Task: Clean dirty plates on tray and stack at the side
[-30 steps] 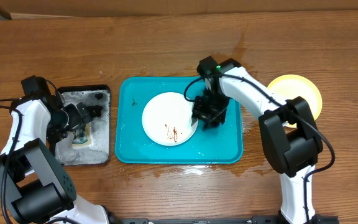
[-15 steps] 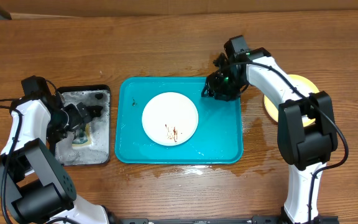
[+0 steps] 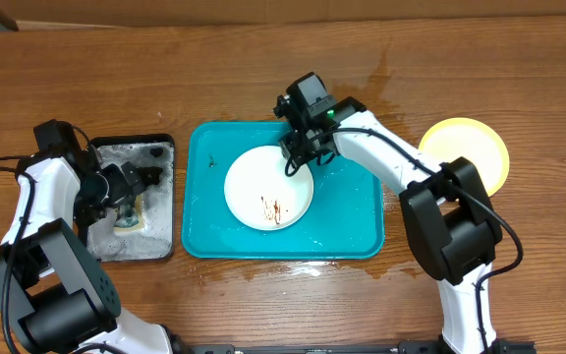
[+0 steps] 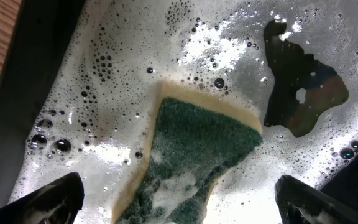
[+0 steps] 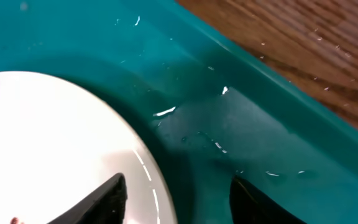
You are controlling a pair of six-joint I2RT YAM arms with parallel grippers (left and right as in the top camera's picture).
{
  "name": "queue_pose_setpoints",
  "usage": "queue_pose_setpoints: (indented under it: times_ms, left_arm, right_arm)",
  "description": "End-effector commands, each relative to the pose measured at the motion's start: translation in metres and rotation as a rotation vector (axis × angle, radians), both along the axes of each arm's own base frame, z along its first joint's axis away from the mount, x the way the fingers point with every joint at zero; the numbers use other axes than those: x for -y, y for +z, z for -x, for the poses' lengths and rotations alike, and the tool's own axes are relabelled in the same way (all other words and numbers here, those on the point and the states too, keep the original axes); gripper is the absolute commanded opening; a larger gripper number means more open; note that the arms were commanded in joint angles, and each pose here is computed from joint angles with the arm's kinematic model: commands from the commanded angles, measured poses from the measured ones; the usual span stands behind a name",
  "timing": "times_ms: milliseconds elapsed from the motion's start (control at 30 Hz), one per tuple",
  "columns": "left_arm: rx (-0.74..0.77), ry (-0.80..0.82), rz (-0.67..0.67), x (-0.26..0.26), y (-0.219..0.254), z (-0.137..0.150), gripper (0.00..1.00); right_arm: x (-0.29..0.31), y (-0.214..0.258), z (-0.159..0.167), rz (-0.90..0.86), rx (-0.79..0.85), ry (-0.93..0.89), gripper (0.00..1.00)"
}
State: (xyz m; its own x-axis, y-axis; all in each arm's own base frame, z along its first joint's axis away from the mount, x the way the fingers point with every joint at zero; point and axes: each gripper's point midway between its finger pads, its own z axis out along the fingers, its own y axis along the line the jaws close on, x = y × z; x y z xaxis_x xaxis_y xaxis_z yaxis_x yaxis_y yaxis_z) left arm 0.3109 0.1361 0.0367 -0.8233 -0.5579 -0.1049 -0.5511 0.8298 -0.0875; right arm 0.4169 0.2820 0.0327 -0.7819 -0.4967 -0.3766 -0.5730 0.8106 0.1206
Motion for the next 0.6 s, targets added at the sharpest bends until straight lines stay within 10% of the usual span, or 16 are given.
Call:
queue_pose_setpoints:
  times_ms: [0,567]
  left_arm:
    - [0.031,-0.024,-0.010,0.000,0.009,-0.005,1.00]
    - [0.031,-0.024,-0.010,0.000,0.009,-0.005,1.00]
  right_arm:
    - [0.005,0.006,-0.005,0.032,0.044,0.005,0.52]
    - [0.009,-0.018,0.021,0.062,-0.028,0.028,0.24]
